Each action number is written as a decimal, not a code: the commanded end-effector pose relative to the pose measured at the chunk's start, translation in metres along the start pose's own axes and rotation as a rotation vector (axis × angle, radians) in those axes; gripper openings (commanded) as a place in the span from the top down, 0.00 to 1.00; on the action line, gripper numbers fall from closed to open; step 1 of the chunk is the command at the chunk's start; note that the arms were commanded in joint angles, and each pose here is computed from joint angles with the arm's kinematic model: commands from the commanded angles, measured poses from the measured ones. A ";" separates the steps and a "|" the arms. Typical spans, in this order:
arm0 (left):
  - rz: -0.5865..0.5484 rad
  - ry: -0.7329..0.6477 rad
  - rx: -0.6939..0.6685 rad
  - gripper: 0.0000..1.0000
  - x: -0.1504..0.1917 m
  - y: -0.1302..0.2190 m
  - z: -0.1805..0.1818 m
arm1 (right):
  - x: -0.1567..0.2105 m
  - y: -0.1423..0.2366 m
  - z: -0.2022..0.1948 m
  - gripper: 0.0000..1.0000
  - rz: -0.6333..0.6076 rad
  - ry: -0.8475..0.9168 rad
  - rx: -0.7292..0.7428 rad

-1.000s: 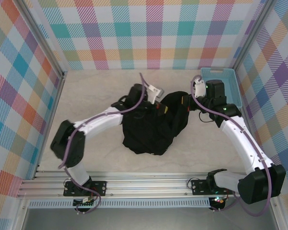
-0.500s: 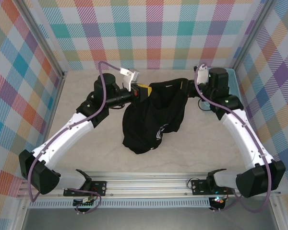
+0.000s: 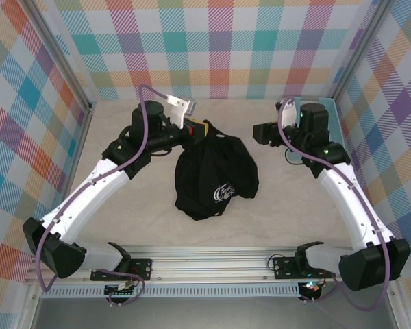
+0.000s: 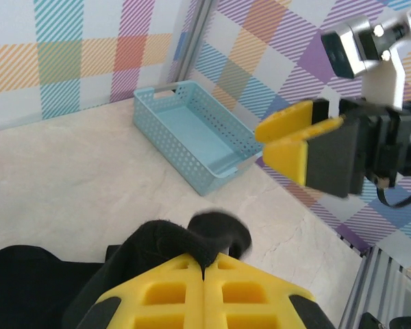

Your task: Fold the inside-out t-shirt

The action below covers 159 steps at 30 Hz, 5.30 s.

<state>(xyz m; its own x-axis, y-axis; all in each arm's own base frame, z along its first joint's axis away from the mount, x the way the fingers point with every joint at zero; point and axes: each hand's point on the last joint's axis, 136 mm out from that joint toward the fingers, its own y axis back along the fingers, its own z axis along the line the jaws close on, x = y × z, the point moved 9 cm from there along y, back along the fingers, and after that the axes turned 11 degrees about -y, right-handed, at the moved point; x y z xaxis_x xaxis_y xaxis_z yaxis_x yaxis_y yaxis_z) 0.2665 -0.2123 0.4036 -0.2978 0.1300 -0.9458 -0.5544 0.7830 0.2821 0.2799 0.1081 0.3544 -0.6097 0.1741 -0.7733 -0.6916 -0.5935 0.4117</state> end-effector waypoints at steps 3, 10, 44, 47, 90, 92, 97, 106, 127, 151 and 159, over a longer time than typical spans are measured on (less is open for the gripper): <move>-0.053 -0.022 -0.003 1.00 -0.016 0.015 -0.002 | 0.023 -0.007 0.019 0.30 0.027 0.105 -0.171; -0.047 0.002 -0.033 1.00 -0.017 0.013 0.001 | 0.071 -0.019 0.023 0.23 0.154 0.114 -0.285; -0.345 -0.262 0.096 1.00 -0.112 0.065 -0.068 | -0.108 0.136 0.095 1.00 -0.663 0.401 0.353; -0.347 -0.298 0.241 1.00 -0.125 0.063 -0.094 | -0.139 0.168 0.093 1.00 -0.762 0.373 0.444; 0.150 0.501 -0.641 1.00 0.103 0.046 0.106 | 0.178 -0.144 0.074 0.33 0.587 0.250 -0.183; 0.150 0.497 -0.641 1.00 0.099 0.048 0.105 | 0.201 -0.154 0.089 0.29 0.606 0.329 -0.238; 0.131 0.484 -0.668 1.00 0.094 0.056 0.104 | 0.245 -0.180 0.104 0.32 0.628 0.433 -0.266; 0.133 0.491 -0.655 1.00 0.093 0.054 0.105 | 0.269 -0.197 0.087 0.74 0.685 0.499 -0.161; 0.400 0.669 -0.298 1.00 0.142 0.044 0.060 | 0.150 -0.042 -0.036 1.00 0.610 -0.251 0.007; 0.406 0.697 -0.309 1.00 0.162 0.031 0.068 | 0.203 -0.153 0.057 0.40 0.553 0.655 -0.123; 0.421 0.681 -0.345 1.00 0.167 0.034 0.069 | 0.200 -0.170 0.057 0.81 0.520 0.608 -0.074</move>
<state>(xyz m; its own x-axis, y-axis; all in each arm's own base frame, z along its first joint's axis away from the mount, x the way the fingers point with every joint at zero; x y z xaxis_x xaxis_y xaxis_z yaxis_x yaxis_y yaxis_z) 0.2541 -0.1232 0.2382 -0.8885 -0.1175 -0.4436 -0.4353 0.5220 0.7335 0.2434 0.2780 0.1399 -0.5273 -0.6352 -0.5643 -0.2880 -0.4912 0.8220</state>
